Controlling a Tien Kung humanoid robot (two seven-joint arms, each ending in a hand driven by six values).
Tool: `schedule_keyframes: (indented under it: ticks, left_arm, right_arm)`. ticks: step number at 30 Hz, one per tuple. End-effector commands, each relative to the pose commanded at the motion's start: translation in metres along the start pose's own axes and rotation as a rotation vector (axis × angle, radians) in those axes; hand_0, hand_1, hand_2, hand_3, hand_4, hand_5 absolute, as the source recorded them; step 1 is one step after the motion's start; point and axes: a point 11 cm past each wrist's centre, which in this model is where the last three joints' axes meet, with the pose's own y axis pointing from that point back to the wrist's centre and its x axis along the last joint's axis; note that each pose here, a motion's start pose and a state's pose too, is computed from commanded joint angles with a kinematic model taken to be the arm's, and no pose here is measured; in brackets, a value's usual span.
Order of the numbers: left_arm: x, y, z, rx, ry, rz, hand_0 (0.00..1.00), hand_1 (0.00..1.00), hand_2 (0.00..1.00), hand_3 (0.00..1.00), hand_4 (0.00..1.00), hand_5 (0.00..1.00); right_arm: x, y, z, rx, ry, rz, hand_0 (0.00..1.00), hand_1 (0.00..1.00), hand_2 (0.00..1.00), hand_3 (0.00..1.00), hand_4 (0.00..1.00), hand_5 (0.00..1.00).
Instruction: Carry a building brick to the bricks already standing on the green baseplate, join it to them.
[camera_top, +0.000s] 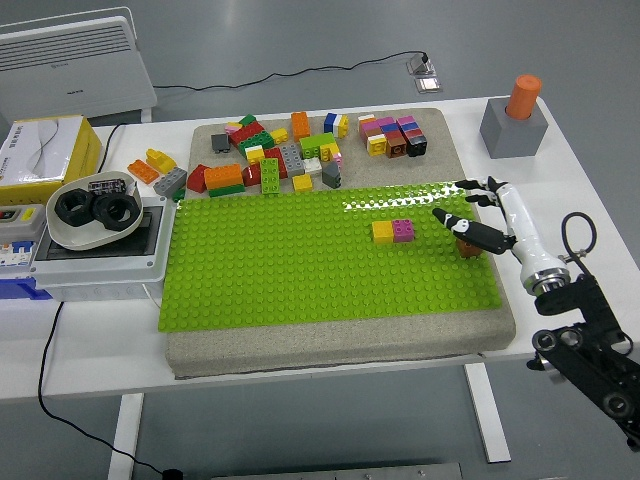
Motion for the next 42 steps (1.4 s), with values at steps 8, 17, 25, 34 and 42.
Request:
schedule_keyframes:
  ticks: [8,17,25,34,42]
  left_arm:
    - [-0.007,0.001,0.007,-0.015,-0.022,-0.014,0.707,0.593,0.547,0.540,0.629,0.544]
    - [-0.018,0.003,0.013,-0.040,0.001,-0.034,0.708,0.600,0.624,0.540,0.627,0.540]
    - [-0.014,0.005,0.029,-0.093,0.037,-0.022,0.708,0.598,0.606,0.540,0.625,0.537]
    - [-0.014,0.008,0.047,-0.155,0.045,-0.019,0.706,0.601,0.606,0.541,0.620,0.538]
    - [-0.010,0.009,0.054,-0.180,0.047,-0.013,0.706,0.601,0.606,0.543,0.618,0.533]
  right_arm:
    - [0.020,0.006,0.001,0.050,-0.255,0.120,0.570,0.448,0.605,0.572,0.773,0.418]
    - [0.034,0.008,0.021,-0.026,-0.424,0.210,0.566,0.445,0.596,0.564,0.771,0.417]
    - [0.038,0.002,0.019,-0.033,-0.474,0.230,0.565,0.444,0.592,0.562,0.779,0.418]
    - [0.035,-0.001,0.016,-0.031,-0.475,0.218,0.564,0.441,0.599,0.568,0.738,0.405]
    - [0.030,0.001,0.020,-0.050,-0.469,0.199,0.565,0.441,0.596,0.568,0.734,0.408]
